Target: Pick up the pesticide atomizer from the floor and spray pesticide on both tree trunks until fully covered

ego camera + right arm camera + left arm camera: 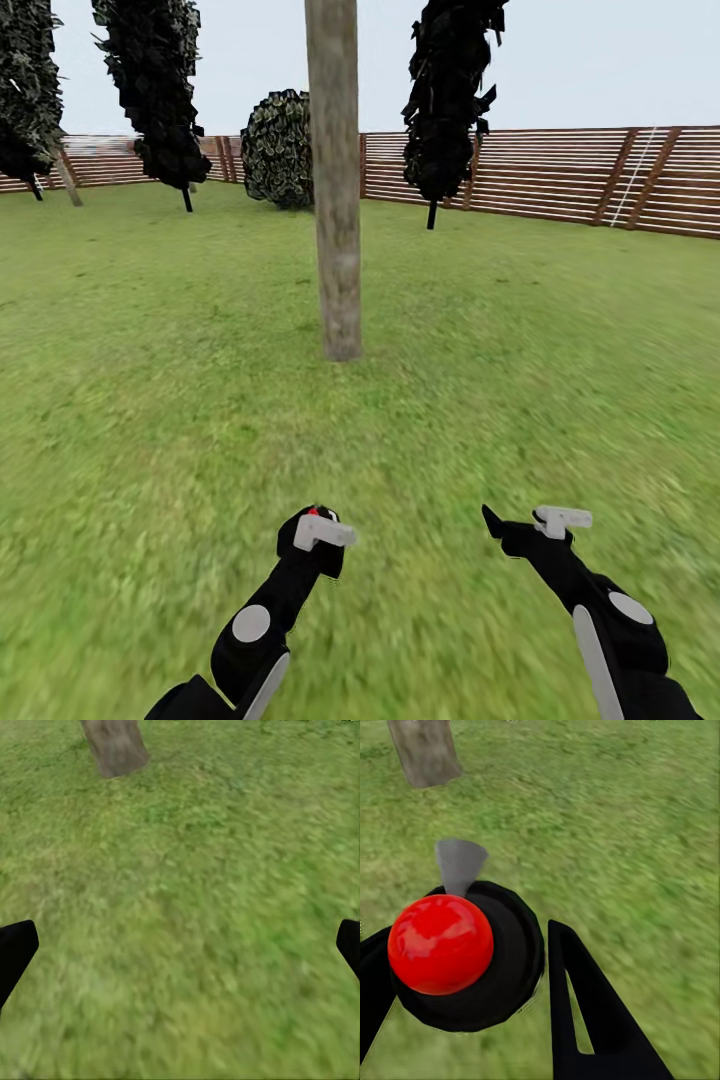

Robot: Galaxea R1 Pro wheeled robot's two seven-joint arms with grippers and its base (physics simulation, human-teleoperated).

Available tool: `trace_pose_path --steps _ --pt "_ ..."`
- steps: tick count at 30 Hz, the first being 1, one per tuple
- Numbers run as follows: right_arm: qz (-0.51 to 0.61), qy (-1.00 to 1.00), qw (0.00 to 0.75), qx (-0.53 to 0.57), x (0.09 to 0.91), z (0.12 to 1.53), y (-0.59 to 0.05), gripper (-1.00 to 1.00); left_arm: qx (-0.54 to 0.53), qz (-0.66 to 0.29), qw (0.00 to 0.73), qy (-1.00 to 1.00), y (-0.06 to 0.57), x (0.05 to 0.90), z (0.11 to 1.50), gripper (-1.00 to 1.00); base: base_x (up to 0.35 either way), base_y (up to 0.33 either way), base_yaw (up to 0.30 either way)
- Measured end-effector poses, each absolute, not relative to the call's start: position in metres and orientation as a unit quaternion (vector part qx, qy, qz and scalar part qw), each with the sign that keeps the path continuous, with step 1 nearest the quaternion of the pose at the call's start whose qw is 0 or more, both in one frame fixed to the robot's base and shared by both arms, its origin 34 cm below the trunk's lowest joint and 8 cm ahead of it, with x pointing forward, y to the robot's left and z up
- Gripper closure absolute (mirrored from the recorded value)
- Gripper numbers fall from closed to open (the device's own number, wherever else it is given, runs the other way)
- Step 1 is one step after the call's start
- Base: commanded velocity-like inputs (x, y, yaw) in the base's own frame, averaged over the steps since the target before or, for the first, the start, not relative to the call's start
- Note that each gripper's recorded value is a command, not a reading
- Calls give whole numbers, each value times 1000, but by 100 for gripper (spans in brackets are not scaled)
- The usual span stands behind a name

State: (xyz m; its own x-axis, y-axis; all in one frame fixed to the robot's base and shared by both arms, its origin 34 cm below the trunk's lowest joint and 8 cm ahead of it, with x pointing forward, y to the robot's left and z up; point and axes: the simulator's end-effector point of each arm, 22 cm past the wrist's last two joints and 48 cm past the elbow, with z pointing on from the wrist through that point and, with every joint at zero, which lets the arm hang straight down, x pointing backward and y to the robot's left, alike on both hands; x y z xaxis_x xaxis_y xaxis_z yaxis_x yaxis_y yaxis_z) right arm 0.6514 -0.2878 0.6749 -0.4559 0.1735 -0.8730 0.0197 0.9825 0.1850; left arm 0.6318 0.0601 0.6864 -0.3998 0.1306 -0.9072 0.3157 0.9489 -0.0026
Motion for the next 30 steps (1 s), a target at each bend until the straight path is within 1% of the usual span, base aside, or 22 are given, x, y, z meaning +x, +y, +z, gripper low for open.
trace_pose_path --steps 30 --pt "74 849 519 56 653 676 -288 -100 136 -87 528 834 59 630 683 100 332 89 0"
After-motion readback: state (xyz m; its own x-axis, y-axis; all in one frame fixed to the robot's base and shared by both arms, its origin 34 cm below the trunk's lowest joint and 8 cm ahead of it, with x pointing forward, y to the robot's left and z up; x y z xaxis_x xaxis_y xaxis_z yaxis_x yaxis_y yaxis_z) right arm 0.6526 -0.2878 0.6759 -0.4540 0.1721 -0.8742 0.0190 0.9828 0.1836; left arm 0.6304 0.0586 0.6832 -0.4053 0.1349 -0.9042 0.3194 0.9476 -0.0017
